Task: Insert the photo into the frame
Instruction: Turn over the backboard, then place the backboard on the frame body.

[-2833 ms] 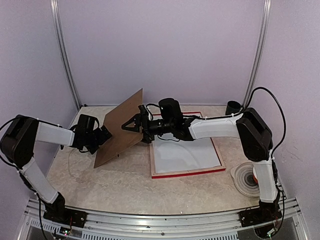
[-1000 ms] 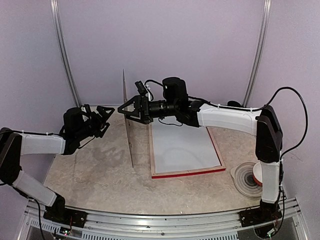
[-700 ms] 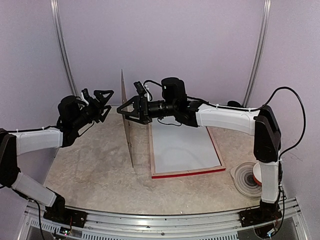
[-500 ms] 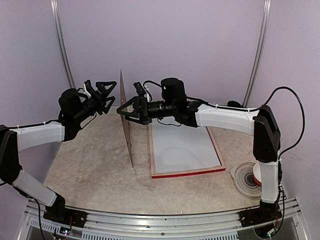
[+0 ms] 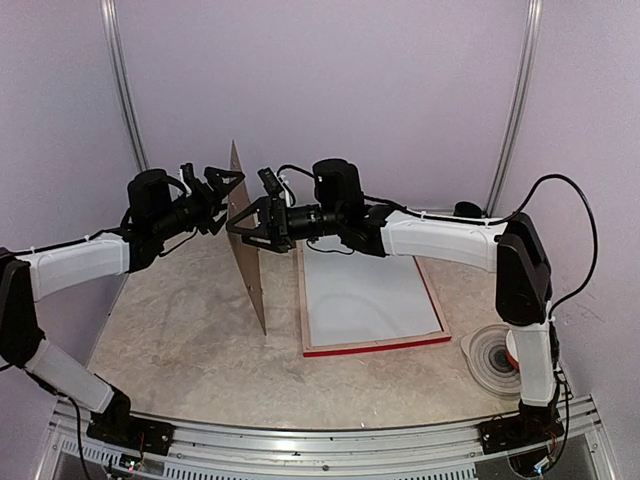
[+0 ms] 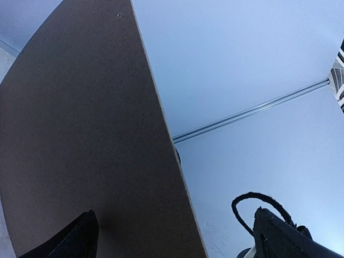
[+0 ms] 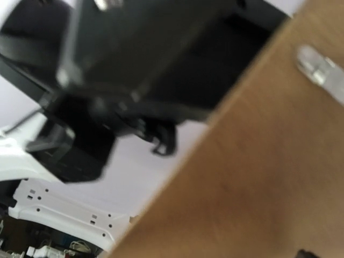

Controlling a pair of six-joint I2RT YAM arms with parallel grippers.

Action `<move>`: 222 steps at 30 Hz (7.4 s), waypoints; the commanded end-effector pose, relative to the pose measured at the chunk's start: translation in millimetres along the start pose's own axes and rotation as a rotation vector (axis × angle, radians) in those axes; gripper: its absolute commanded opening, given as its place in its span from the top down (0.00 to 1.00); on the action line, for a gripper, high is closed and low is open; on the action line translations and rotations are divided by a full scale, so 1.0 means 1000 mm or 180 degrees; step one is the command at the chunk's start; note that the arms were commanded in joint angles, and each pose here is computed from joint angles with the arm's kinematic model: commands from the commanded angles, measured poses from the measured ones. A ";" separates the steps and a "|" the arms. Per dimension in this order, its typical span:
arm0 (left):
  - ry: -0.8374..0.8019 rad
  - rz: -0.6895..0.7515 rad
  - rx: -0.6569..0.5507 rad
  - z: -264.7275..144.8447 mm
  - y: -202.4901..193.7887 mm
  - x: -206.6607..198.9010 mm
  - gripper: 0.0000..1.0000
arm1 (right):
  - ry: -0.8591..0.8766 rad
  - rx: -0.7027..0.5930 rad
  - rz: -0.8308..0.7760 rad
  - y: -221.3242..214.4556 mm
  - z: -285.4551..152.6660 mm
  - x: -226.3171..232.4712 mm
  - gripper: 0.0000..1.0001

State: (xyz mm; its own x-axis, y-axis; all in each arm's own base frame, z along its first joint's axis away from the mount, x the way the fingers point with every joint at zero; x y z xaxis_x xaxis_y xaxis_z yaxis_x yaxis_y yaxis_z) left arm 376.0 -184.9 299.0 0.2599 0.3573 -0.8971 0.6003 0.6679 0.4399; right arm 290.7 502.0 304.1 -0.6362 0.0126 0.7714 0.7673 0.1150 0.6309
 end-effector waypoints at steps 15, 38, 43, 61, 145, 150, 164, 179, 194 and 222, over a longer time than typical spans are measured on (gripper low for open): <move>0.0871 0.0306 0.0234 -0.030 0.012 0.016 0.16 | 0.0109 0.0131 0.0018 -0.019 0.012 -0.001 0.01; 0.1205 0.0341 0.0289 -0.056 0.012 0.057 0.47 | 0.0113 0.0124 0.0006 -0.019 0.006 0.006 0.01; 0.1255 0.0336 0.0289 -0.060 0.012 0.064 0.63 | 0.0115 0.0122 0.0008 -0.020 0.005 0.006 0.01; 0.1286 0.0276 0.0236 -0.080 0.024 0.078 0.95 | 0.0099 0.0143 0.0052 -0.027 0.002 0.002 0.01; -0.0705 -0.0752 0.0615 0.052 -0.139 0.109 1.00 | -0.2060 -0.1036 0.1593 -0.084 -0.358 -0.223 0.01; -0.0640 -0.0774 0.0642 0.055 -0.146 0.116 1.00 | -0.2003 -0.0978 0.1574 -0.088 -0.348 -0.218 0.01; -0.0303 -0.0929 0.0710 0.058 -0.163 0.135 0.76 | -0.2294 -0.0890 0.1405 -0.077 -0.345 -0.201 0.01; -0.0119 -0.0933 0.0747 0.056 -0.165 0.152 0.71 | -0.2589 -0.0692 0.1191 -0.069 -0.338 -0.179 0.01; -0.0041 -0.0890 0.0762 0.050 -0.166 0.162 0.69 | -0.2774 -0.0077 0.1066 -0.110 -0.281 -0.166 0.01; -0.0089 -0.0970 0.0803 0.048 -0.170 0.161 0.69 | -0.2768 -0.0068 0.1050 -0.101 -0.254 -0.194 0.01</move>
State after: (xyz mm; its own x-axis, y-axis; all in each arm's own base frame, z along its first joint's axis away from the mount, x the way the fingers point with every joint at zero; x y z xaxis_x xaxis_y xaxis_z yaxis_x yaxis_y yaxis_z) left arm 354.2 -272.0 74.3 0.0249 0.1667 -0.9857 0.8136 0.5695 0.1169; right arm 347.9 226.2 106.9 -0.2025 0.7900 0.5787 0.9260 -0.0379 0.3757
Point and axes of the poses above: each gripper's point midway between its finger pads, its own z axis out along the fingers, its own x axis along the line the jaws close on, y = z × x, the point moved 5 cm from there along -z, back along the fingers
